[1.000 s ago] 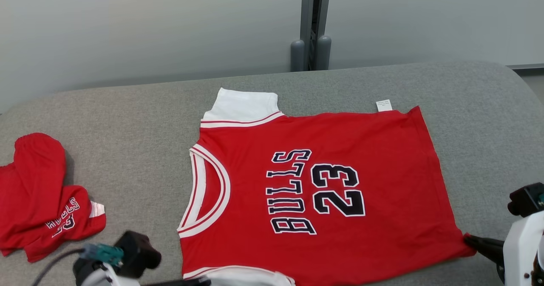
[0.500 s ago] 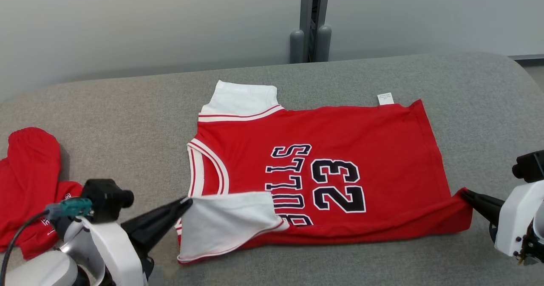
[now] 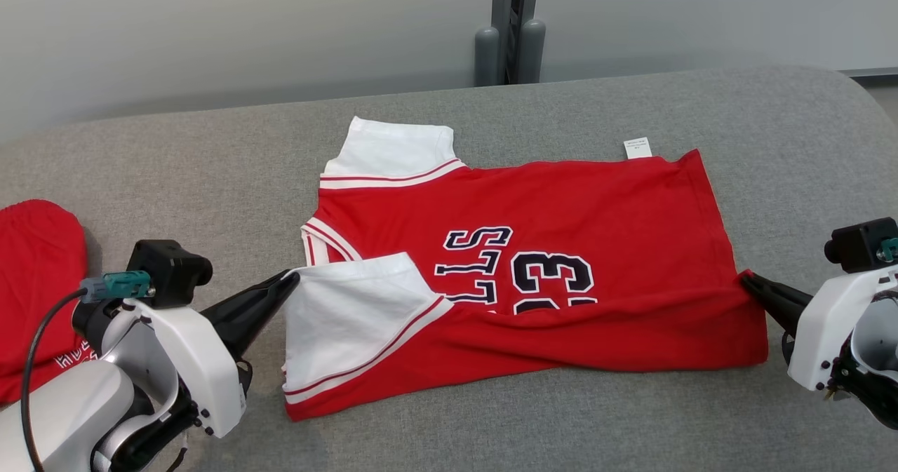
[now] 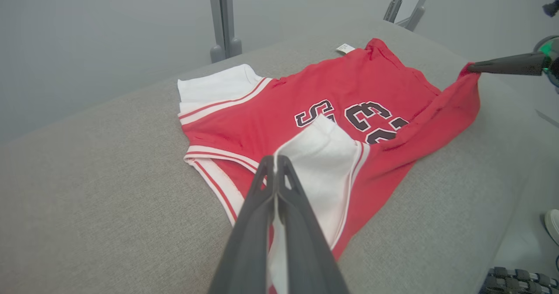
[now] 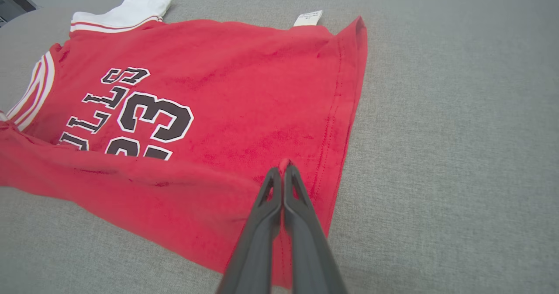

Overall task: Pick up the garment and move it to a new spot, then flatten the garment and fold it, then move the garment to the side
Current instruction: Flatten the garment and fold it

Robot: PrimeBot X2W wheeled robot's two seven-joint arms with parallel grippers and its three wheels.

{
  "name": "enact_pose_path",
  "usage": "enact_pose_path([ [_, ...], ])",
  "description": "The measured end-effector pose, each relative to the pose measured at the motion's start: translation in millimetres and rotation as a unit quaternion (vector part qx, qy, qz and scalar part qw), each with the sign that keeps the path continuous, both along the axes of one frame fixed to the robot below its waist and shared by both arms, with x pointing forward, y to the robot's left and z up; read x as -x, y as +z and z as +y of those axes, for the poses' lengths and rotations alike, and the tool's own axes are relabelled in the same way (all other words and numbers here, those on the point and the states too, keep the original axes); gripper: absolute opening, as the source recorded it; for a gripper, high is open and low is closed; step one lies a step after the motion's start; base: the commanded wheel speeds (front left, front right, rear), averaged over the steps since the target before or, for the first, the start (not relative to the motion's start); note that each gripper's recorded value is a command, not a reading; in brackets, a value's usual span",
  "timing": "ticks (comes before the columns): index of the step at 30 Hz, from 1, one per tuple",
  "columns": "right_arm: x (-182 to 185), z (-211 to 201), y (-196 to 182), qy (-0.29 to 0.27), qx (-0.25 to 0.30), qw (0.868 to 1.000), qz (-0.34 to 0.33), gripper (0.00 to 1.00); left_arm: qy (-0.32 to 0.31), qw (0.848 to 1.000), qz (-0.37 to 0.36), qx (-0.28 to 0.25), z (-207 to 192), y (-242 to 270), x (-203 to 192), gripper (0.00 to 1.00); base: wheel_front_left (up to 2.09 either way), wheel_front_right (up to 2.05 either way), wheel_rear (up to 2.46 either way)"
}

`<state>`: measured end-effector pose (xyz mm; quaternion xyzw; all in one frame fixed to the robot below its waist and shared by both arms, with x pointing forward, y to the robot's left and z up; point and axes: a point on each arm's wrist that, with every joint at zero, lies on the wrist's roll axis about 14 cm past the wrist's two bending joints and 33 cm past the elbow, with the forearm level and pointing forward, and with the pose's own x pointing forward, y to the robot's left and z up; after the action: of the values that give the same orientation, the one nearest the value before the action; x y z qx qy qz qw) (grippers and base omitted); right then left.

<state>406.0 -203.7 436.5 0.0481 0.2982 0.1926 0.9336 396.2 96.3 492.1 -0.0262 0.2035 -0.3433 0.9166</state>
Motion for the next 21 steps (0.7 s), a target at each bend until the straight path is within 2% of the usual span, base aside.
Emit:
enact_pose_path([
  [9, -13.9, -4.6, -3.7, -0.008, 0.015, 1.0, -0.021, 0.0, -0.029, 0.999, 0.043, -0.014, -5.0, -14.3, -11.3, 0.0, 0.0, 0.0, 0.0],
  [21, -23.8, -6.2, -16.0, -0.015, 0.024, 0.999, -0.023, 0.0, -0.045, 0.997, 0.06, -0.032, -11.1, -31.8, -29.0, 0.0, 0.0, 0.0, 0.0],
])
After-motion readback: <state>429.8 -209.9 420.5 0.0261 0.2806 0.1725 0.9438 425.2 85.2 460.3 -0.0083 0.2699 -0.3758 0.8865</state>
